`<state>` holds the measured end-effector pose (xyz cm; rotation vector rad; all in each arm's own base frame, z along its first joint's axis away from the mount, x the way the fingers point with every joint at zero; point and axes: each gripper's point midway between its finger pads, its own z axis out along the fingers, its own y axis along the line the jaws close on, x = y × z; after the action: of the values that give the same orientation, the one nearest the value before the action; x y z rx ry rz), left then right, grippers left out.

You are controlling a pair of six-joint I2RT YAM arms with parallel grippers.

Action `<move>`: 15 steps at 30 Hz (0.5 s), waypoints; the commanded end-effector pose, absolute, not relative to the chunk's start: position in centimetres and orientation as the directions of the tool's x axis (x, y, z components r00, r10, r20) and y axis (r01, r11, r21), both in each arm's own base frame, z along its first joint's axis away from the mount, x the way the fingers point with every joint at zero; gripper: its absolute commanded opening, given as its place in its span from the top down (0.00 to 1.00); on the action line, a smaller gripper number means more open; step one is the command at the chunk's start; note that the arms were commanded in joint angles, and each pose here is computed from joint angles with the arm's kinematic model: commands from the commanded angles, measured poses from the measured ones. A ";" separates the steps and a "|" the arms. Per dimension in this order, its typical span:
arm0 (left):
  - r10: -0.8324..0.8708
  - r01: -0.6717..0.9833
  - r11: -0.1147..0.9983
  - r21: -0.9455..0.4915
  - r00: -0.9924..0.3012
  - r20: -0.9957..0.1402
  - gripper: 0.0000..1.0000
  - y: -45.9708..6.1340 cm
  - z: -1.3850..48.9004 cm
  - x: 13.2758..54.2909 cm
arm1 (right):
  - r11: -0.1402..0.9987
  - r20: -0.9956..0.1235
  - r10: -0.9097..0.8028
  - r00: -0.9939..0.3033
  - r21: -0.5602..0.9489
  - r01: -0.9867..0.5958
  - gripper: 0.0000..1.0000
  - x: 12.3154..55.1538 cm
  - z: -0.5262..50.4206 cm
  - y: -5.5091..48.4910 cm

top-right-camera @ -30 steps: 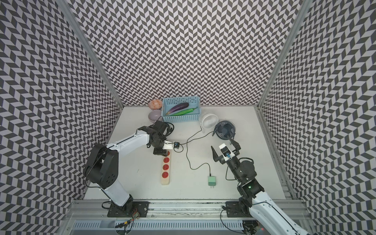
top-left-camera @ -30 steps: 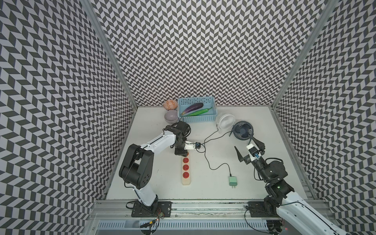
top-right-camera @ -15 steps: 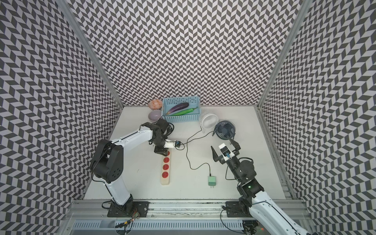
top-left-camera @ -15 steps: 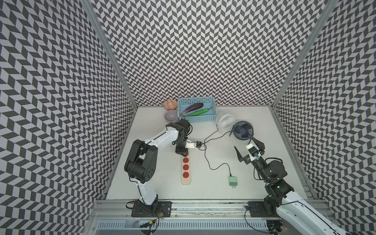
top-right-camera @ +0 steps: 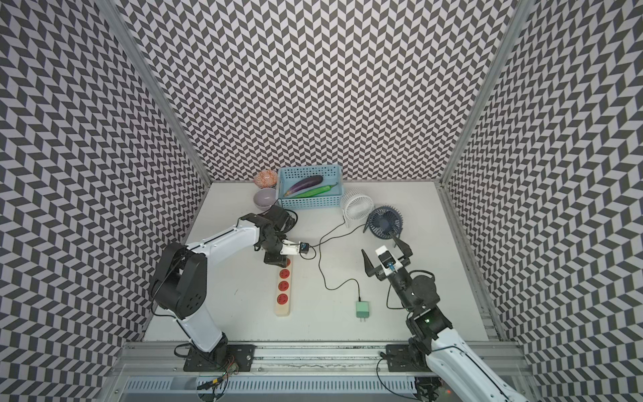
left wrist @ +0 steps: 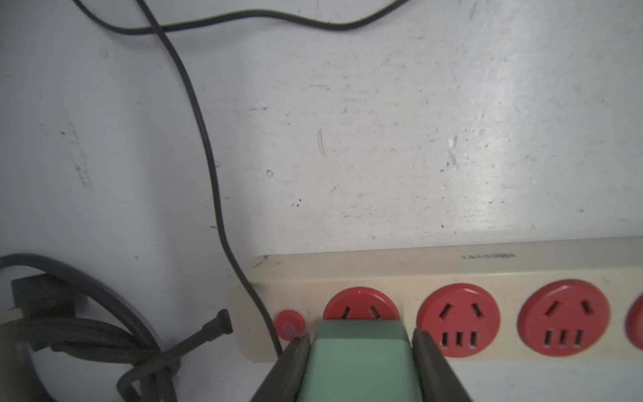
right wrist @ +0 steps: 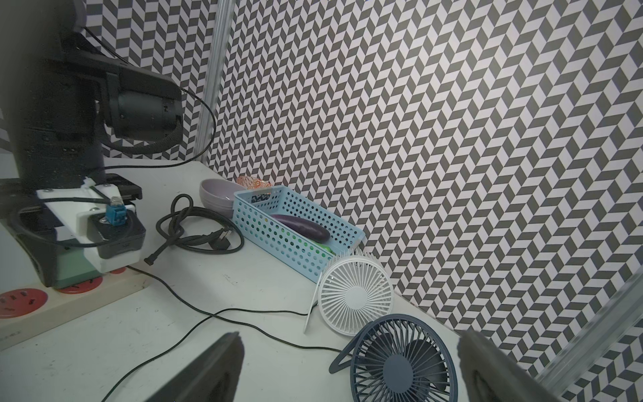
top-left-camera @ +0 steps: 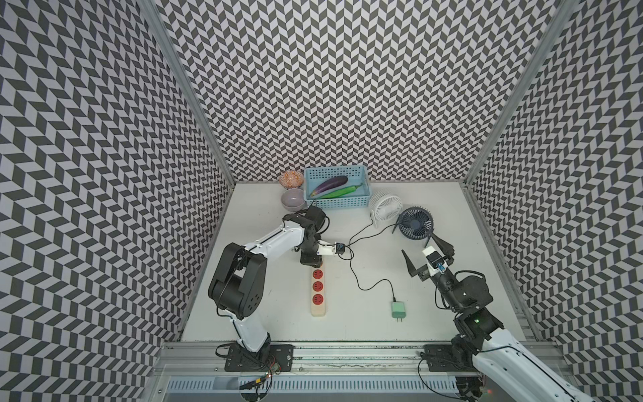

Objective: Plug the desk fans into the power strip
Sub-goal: Insert the plug into the socket.

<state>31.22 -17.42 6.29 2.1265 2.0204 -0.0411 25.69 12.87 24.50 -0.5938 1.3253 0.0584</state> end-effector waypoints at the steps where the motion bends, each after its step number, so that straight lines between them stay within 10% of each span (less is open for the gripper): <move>1: 0.979 0.974 -0.046 0.222 0.088 -0.185 0.34 -18.7 7.0 33.3 | 0.859 -0.910 -0.266 0.317 -0.373 -0.352 0.00 25.4 25.9 12.7; 15: 0.955 0.958 -0.014 0.287 0.098 -0.281 0.07 -19.4 13.4 31.9 | 0.858 -0.910 -0.272 0.314 -0.377 -0.349 0.00 25.4 25.8 12.7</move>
<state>32.43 -18.47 11.25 2.0230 1.9050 0.0459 25.68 12.87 24.49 -0.5945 1.3254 0.0583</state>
